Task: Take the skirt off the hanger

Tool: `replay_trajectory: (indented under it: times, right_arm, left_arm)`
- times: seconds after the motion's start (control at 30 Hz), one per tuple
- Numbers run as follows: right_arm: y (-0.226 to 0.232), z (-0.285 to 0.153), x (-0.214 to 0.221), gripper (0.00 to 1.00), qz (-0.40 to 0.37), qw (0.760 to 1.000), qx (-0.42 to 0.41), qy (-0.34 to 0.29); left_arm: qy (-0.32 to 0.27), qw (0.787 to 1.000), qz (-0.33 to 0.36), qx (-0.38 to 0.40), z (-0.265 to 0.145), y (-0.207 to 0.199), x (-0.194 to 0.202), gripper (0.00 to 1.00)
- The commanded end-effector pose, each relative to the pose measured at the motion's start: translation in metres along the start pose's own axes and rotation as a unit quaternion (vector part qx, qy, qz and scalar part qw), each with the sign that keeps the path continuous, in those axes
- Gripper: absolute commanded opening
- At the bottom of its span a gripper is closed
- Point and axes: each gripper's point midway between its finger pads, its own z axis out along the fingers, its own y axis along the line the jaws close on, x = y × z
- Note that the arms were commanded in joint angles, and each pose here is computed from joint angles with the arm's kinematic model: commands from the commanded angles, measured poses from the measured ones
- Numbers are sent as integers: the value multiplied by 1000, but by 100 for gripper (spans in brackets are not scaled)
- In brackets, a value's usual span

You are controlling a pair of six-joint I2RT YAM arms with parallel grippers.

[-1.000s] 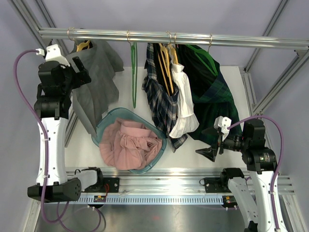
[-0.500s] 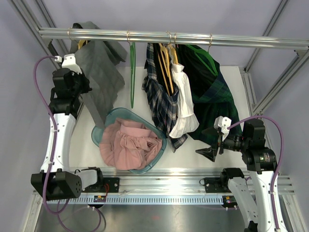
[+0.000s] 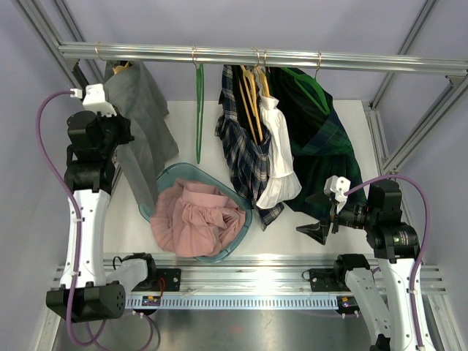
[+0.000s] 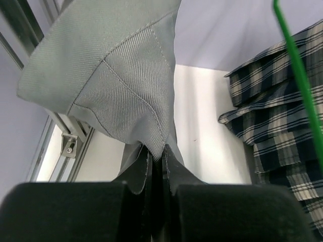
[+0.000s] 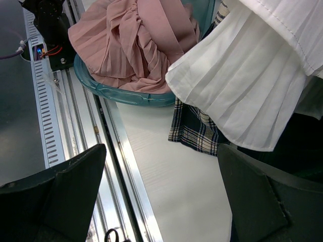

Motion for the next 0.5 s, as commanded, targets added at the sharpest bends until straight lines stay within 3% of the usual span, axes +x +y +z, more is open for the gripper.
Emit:
replay_trajectory:
  times: [0.0, 0.33, 0.47]
  right_arm:
    - [-1, 0, -5, 99, -11, 1000, -3, -7]
    - [-1, 0, -5, 99, -11, 1000, -3, -8]
    - [-1, 0, -4, 100, -11, 1000, -2, -7]
  left_arm:
    - [-197, 978, 26, 59, -41, -31, -118, 0]
    - [-207, 976, 27, 56, -51, -32, -125, 0]
    - [-234, 970, 26, 55, -59, -34, -149, 0]
